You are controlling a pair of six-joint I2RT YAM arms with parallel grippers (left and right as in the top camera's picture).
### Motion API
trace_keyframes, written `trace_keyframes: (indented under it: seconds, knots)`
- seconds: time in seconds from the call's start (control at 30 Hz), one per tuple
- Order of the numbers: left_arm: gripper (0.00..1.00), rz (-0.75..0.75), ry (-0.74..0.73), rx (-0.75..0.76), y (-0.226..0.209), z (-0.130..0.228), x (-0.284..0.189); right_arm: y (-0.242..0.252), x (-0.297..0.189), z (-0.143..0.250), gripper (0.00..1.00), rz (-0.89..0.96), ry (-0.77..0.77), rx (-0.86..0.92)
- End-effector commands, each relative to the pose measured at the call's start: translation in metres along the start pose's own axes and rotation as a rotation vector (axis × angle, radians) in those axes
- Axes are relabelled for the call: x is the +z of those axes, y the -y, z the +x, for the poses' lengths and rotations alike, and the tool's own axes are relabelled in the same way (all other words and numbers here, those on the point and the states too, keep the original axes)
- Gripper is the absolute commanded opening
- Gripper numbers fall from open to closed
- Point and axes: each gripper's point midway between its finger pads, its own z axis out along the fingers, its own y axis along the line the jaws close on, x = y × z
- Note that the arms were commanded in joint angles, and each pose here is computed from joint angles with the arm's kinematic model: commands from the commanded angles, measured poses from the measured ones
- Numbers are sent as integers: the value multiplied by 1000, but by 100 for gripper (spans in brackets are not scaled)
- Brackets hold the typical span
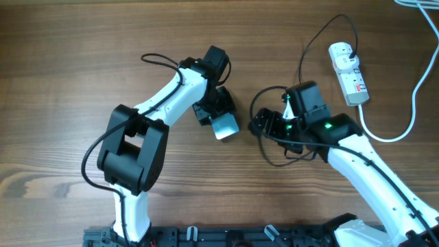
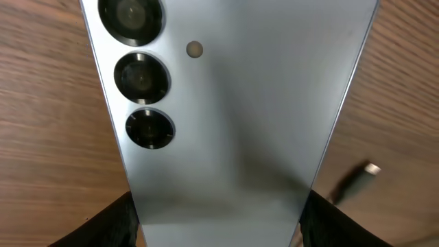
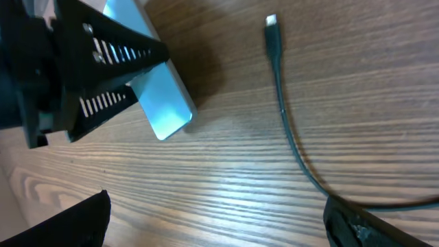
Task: Plug charger to phone and switch on socket
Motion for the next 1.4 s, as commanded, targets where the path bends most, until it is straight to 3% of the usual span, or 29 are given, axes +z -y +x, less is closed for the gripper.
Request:
trace_keyframes:
  seconds: [0.0, 0.47, 0.8, 1.03, 1.3, 1.37]
  knots:
    - [63, 121, -56, -13, 14, 7, -19, -5, 1, -7, 100, 42, 60, 22]
    - [63, 389, -231, -50, 40, 10, -44, -13, 4, -5, 99, 37, 72, -40]
    - [64, 545, -336, -19, 63, 23, -62, -57, 10, 2, 94, -75, 111, -175]
    - [64, 582, -367, -30, 69, 26, -67, -40, 10, -9, 92, 48, 210, -148]
    - [64, 659, -429, -30, 80, 32, -79, -32, 7, -19, 83, 95, 272, -97]
    - [64, 673, -436, -26, 83, 32, -81, -35, 6, -21, 76, 82, 281, -89]
